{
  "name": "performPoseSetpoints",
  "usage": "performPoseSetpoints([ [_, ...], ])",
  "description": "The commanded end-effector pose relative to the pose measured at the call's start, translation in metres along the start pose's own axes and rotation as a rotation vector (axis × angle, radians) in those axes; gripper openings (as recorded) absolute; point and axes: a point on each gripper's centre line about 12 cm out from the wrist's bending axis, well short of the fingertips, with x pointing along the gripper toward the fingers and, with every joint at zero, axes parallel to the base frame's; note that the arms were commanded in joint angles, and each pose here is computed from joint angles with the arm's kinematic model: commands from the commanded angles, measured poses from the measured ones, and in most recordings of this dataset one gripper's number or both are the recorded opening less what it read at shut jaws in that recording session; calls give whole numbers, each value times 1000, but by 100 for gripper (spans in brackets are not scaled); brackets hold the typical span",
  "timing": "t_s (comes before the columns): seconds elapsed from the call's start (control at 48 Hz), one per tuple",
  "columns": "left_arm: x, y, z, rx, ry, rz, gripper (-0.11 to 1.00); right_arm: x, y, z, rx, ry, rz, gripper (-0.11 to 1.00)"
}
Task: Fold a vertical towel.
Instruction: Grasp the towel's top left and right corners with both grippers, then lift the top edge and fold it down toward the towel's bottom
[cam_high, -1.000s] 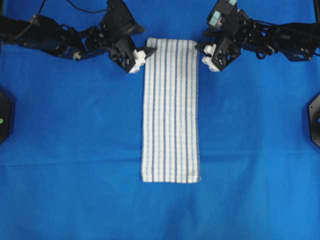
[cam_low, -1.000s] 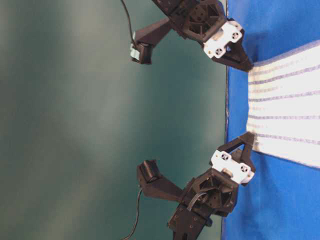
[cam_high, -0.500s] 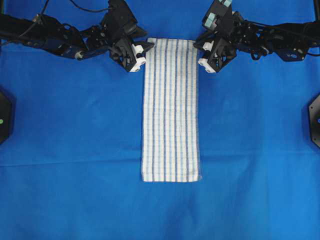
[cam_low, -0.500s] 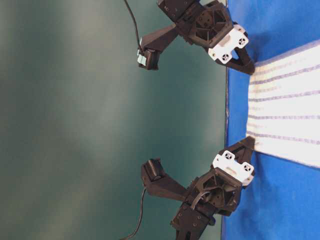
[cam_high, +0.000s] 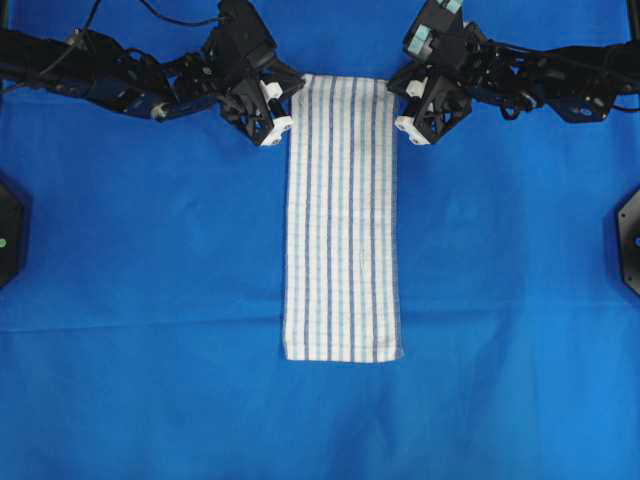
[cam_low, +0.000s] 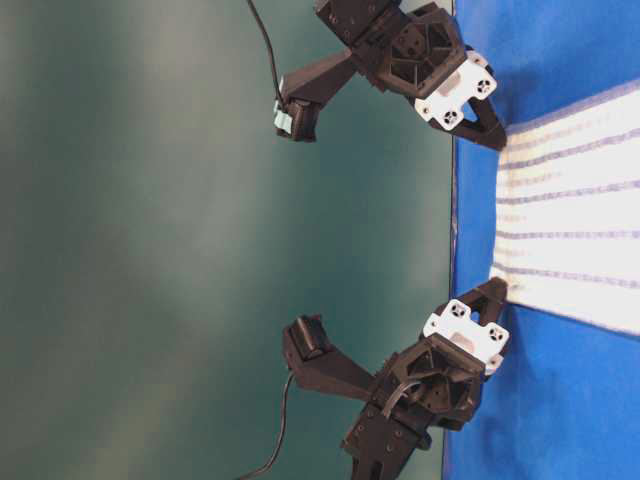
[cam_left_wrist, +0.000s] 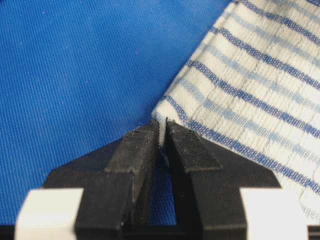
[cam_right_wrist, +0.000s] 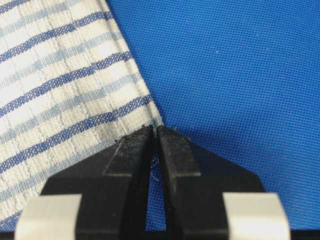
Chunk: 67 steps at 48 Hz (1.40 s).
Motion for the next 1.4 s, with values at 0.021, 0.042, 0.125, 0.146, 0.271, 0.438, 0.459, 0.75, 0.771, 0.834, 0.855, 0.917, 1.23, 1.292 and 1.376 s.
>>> performPoseSetpoints([
  [0.021, -7, 7, 29, -4, -77, 14, 8, -11, -10, 18, 16, -58, -19, 7],
  [0.042, -7, 8, 31, -4, -80, 16, 8, -12, -12, 20, 21, -64, -24, 7],
  [0.125, -6, 18, 38, -9, -97, 37, 8, -16, -22, 27, 35, -89, -43, 7],
  [0.146, -6, 20, 40, -11, -100, 41, 8, -17, -24, 28, 39, -92, -48, 7],
  [0.271, -3, 36, 50, -24, -119, 70, 8, -20, -38, 39, 51, -122, -75, 7],
  [0.438, 0, 52, 62, -36, -147, 101, 8, -21, -48, 52, 56, -154, -95, 7],
  [0.459, -1, 52, 63, -36, -149, 101, 8, -22, -48, 53, 57, -157, -96, 7],
  [0.75, -14, 41, 70, -24, -148, 80, 8, -33, -45, 56, 54, -155, -90, 7],
  [0.771, -16, 39, 72, -22, -153, 77, 8, -35, -43, 57, 54, -158, -88, 7],
  [0.834, -25, 34, 78, -17, -170, 68, 8, -42, -41, 61, 49, -171, -85, 7],
  [0.855, -28, 32, 78, -14, -171, 65, 8, -45, -40, 62, 46, -177, -83, 7],
  [0.917, -36, 26, 81, -6, -182, 53, 8, -54, -36, 66, 40, -195, -77, 7],
  [1.23, -80, -33, 84, 124, -222, -67, 8, -95, 12, 59, -37, -229, 22, 7],
  [1.292, -87, -45, 80, 148, -222, -96, 8, -100, 25, 52, -59, -223, 54, 7],
  [1.376, -94, -63, 69, 175, -203, -140, 8, -105, 45, 40, -88, -210, 106, 7],
])
